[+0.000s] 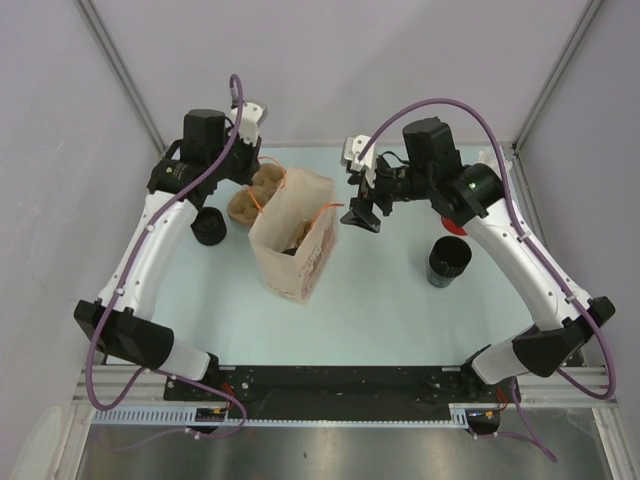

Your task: Pack the takeout coffee

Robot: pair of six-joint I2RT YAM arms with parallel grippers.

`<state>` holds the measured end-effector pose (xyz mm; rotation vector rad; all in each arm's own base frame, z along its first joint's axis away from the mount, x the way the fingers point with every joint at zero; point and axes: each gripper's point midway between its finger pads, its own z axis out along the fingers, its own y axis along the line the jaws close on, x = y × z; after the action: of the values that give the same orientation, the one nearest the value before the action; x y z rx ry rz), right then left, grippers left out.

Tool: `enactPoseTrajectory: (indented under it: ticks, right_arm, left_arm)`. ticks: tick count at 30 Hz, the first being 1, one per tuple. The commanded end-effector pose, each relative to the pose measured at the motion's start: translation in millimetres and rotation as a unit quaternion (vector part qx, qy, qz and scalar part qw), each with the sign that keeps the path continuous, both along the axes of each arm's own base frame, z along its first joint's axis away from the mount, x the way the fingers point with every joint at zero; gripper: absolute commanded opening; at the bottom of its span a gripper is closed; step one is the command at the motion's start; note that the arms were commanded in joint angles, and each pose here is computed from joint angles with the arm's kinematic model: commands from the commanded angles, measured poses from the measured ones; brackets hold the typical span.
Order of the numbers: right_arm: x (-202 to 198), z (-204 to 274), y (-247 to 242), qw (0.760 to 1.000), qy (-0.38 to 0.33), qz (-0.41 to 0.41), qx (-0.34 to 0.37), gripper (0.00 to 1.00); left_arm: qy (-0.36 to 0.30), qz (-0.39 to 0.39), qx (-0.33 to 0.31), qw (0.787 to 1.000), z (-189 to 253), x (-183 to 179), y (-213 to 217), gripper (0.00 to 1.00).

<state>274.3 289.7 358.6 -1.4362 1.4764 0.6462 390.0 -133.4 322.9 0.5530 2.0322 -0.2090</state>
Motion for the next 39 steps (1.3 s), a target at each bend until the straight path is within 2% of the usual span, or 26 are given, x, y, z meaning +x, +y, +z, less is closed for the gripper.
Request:
enactPoseTrajectory:
  ticks: [1,4,10,11,13,14,17,24,39]
  right_arm:
    - [4.0,27.1,9.8,0.999,-0.034,0.021,0.035,0.86]
    - [2.8,22.7,15.7,0.999,-0.027,0.032,0.036,0.81]
    - [4.7,13.3,25.3,0.998,-0.015,0.045,0.034,0.58]
    - [3.9,13.1,26.7,0.998,-0.013,0.046,0.034,0.47]
    - [4.4,10.8,27.8,0.998,-0.010,0.047,0.032,0.38]
    - [3.3,10.6,28.6,0.998,-0.012,0.050,0.032,0.28]
    - [0.2,11.3,26.1,0.998,-0.010,0.050,0.030,0.12]
    - [-10.0,28.8,15.8,0.998,-0.019,0.035,0.040,0.08]
    - [-30.0,37.4,8.1,0.998,-0.026,0.033,0.038,0.06]
  left_arm:
    - [-0.012,-0.008,0.000,1.000,13.1,0.3,-2.2,0.00]
    - [-0.009,-0.008,0.001,1.000,10.4,1.7,-2.7,0.00]
    - [-0.008,-0.008,0.007,1.000,8.2,5.9,-2.4,0.00]
    - [-0.007,-0.008,0.009,1.000,6.7,7.3,-2.4,0.00]
    - [-0.007,-0.007,0.011,1.000,5.4,9.4,-2.1,0.00]
    - [-0.009,-0.008,0.012,1.000,5.8,10.1,-2.2,0.00]
    - [-0.014,-0.018,0.011,1.000,9.0,13.3,-5.8,0.00]
    - [-0.058,-0.050,0.002,0.997,33.6,29.0,-19.9,0.00]
    - [-0.071,-0.111,-0.004,0.991,44.7,55.7,-78.4,0.00]
